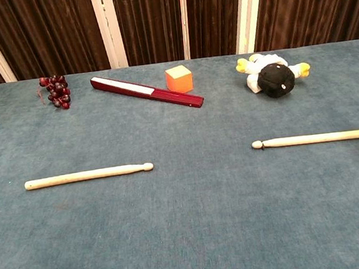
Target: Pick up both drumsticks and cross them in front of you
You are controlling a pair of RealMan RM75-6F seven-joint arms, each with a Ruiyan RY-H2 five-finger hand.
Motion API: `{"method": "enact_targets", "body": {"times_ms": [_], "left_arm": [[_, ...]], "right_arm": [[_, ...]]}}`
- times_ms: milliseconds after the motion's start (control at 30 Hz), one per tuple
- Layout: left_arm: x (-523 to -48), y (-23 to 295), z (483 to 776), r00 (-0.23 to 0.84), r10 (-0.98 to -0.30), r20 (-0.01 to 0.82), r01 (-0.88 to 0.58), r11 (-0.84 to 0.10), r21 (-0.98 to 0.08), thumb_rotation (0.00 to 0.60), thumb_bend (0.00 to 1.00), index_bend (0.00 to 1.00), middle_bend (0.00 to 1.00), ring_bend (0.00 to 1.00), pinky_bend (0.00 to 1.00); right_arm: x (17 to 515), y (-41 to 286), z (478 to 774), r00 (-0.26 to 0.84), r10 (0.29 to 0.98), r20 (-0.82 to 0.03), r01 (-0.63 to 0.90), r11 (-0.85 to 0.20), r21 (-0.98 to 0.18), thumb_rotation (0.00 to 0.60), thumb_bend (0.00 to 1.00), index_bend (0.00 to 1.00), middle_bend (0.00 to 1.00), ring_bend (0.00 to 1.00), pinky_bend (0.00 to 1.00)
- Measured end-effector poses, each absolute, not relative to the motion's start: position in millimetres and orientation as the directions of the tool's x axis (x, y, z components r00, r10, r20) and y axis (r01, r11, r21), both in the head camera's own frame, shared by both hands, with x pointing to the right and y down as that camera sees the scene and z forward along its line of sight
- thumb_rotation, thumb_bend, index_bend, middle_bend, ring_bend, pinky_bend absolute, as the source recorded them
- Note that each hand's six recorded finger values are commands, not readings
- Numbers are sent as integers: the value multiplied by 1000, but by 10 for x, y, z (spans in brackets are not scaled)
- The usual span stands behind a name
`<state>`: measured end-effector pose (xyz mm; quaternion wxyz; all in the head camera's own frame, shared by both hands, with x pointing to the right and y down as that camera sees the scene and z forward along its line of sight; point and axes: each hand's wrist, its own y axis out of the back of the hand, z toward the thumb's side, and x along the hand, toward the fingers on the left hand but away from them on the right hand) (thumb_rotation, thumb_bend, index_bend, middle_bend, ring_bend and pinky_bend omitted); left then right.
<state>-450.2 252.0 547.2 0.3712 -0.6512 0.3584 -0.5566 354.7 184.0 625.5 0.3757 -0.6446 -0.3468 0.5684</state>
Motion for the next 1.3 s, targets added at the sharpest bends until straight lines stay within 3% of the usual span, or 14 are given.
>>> {"method": "enact_targets", "body": {"times_ms": [533,1133,1300], "left_arm": [[-4511,2502,5487,115,-879,464,-54,-471,-880,600,86,23,0,0,47],[-4503,2479,5526,106,-876,471,-45,-478,-877,600,86,27,0,0,46],[-4502,2477,5530,104,-876,472,-45,-478,-877,600,85,27,0,0,46]], "right_arm": [[3221,1621,7098,54,825,-562,-69,-558,-827,600,376,378,360,707,779],[3252,1615,7413,10,820,-573,-67,-571,-818,600,376,463,429,707,779],[3231,1623,7444,13,822,-569,-61,-567,-821,600,377,533,483,707,779]]}}
